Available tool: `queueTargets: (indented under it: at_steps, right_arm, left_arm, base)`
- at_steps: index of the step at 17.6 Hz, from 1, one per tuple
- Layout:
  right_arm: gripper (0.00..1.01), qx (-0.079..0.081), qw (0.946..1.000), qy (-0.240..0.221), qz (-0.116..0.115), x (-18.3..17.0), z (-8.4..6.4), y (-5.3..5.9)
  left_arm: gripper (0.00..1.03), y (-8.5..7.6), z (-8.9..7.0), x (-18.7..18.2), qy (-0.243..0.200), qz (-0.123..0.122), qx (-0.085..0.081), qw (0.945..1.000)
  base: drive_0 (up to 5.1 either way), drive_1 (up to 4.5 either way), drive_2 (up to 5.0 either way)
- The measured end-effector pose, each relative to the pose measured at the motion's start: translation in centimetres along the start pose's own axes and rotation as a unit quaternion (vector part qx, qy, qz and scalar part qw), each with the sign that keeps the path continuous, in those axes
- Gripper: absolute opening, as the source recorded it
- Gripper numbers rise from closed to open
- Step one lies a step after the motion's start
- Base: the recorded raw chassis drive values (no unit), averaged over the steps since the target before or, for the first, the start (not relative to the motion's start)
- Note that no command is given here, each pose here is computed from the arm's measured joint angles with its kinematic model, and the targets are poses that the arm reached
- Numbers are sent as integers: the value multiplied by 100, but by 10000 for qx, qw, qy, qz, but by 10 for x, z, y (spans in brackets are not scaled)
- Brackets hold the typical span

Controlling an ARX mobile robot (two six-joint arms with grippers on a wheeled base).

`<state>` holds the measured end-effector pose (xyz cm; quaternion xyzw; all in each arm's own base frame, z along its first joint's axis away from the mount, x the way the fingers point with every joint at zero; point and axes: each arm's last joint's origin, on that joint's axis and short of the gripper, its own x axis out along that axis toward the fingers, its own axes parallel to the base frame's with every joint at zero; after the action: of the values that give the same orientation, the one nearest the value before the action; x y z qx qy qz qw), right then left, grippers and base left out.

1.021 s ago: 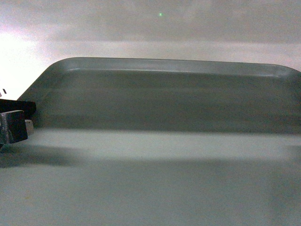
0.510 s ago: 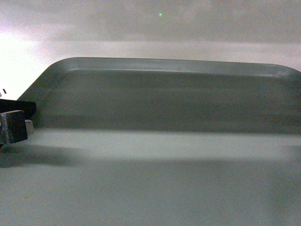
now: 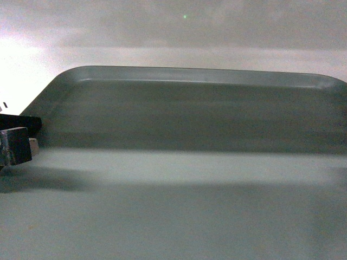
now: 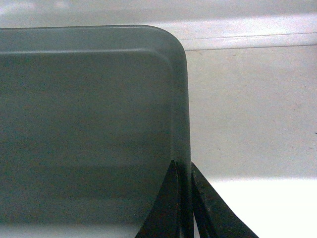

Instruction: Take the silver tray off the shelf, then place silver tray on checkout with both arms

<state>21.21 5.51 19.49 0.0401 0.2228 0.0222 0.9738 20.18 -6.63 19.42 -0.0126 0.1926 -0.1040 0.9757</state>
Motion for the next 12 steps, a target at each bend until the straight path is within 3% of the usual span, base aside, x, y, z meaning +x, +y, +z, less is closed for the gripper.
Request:
queueTargets:
  at_steps: [2, 12]
  right_arm:
    - [3, 2, 10000, -9, 2, 0, 0, 0]
    - [3, 9, 10000, -68, 15, -1, 3, 1]
  left_arm:
    - [4, 0, 0, 0, 2, 0, 2, 10000]
    - [4, 0, 1, 0, -6, 3, 16, 10000]
  base:
    - [6, -184, 196]
    - [13, -402, 428]
